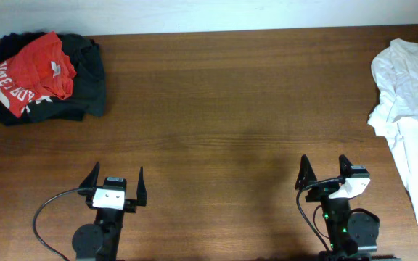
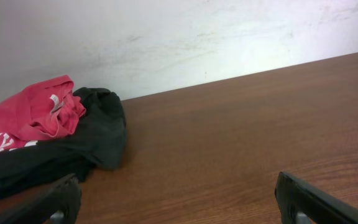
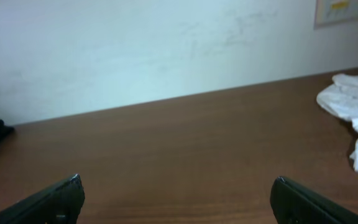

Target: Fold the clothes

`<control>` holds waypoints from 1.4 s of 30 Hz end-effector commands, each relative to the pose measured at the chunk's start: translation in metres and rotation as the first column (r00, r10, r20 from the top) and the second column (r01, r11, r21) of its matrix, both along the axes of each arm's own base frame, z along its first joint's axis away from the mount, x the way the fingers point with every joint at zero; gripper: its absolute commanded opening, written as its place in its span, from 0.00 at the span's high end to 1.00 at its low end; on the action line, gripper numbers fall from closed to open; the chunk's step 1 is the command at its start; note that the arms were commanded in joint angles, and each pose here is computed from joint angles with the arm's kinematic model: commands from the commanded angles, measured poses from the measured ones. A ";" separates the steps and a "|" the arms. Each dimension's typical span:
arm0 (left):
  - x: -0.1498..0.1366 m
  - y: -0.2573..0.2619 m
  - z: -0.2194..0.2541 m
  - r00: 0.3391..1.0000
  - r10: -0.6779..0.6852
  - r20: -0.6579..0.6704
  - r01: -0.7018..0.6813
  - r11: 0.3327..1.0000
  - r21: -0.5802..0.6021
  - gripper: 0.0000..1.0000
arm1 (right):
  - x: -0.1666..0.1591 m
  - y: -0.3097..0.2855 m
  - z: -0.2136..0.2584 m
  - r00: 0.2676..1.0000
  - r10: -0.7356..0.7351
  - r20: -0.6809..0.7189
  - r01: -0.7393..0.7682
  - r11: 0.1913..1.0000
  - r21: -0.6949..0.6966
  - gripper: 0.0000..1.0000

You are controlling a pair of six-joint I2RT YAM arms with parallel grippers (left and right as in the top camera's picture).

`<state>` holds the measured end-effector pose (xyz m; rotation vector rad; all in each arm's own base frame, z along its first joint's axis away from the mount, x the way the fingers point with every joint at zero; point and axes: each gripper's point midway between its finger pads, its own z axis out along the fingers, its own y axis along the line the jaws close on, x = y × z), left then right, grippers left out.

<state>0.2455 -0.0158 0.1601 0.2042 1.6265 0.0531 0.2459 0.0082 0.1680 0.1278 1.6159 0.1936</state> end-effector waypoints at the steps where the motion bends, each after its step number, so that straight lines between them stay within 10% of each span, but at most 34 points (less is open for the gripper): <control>1: 0.000 0.002 -0.002 1.000 0.007 -0.002 -0.007 1.000 0.009 0.01 | 0.000 0.000 -0.010 1.000 -0.001 -0.021 0.001 1.000 -0.012 0.01; 42: 0.000 0.001 -0.002 1.000 0.006 -0.002 -0.006 1.000 0.009 0.01 | 0.000 -0.001 -0.011 1.000 -0.003 -0.024 0.002 1.000 -0.031 0.01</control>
